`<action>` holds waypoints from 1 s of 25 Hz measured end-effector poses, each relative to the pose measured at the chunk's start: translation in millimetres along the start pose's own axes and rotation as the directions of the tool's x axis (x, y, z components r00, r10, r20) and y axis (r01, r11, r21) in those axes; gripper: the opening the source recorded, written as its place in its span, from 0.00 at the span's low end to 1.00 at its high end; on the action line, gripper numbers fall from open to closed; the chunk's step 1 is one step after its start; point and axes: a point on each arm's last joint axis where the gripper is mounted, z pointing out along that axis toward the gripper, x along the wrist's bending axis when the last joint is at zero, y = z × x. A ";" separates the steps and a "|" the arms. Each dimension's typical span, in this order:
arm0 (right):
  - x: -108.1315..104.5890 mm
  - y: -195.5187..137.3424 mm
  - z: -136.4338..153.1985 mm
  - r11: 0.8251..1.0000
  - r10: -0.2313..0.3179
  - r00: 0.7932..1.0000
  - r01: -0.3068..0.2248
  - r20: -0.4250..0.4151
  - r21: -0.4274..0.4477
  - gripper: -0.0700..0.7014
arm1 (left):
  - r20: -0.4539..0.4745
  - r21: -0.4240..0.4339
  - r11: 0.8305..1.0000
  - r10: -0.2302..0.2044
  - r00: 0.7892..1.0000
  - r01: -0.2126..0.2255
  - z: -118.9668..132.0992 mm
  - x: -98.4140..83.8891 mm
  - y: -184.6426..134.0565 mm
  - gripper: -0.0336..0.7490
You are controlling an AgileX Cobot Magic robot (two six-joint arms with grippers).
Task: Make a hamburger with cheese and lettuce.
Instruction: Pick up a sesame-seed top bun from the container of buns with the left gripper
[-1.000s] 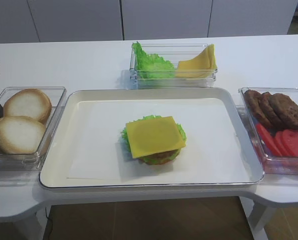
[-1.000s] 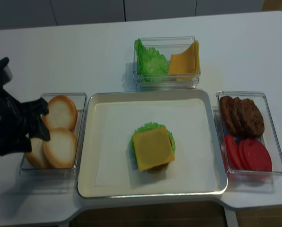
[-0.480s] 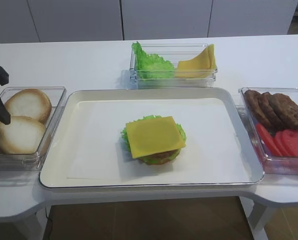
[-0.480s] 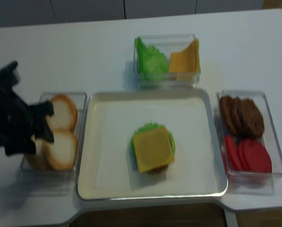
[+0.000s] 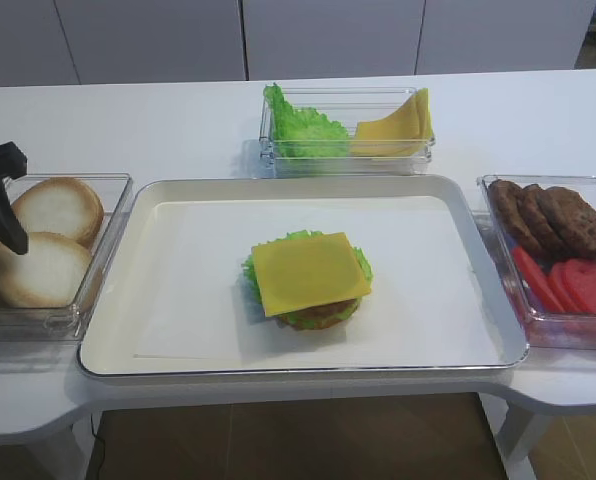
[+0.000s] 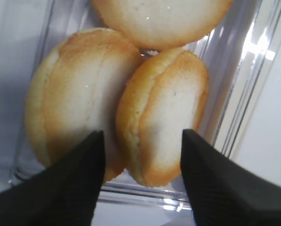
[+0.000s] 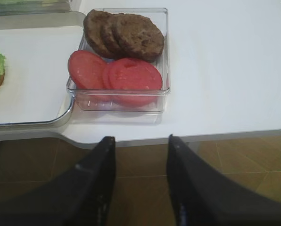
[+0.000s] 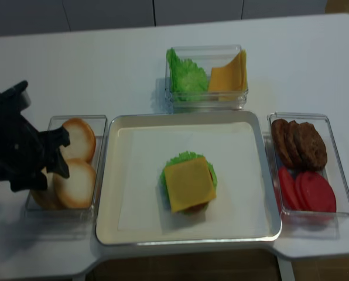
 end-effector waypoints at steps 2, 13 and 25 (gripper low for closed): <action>0.0 0.0 0.0 1.000 0.000 1.000 0.000 0.000 0.000 0.45 | -0.003 0.008 1.000 0.002 1.000 -0.002 2.6 0.3 0.7 0.54; 0.0 0.0 0.0 1.000 0.000 1.000 0.000 0.000 0.000 0.45 | -0.002 0.030 0.999 0.018 1.000 -0.018 12.5 0.2 4.8 0.54; 0.0 0.0 0.0 1.000 0.000 1.000 0.000 0.000 0.000 0.45 | 0.015 0.051 0.997 0.051 0.999 -0.052 20.2 -0.9 6.8 0.50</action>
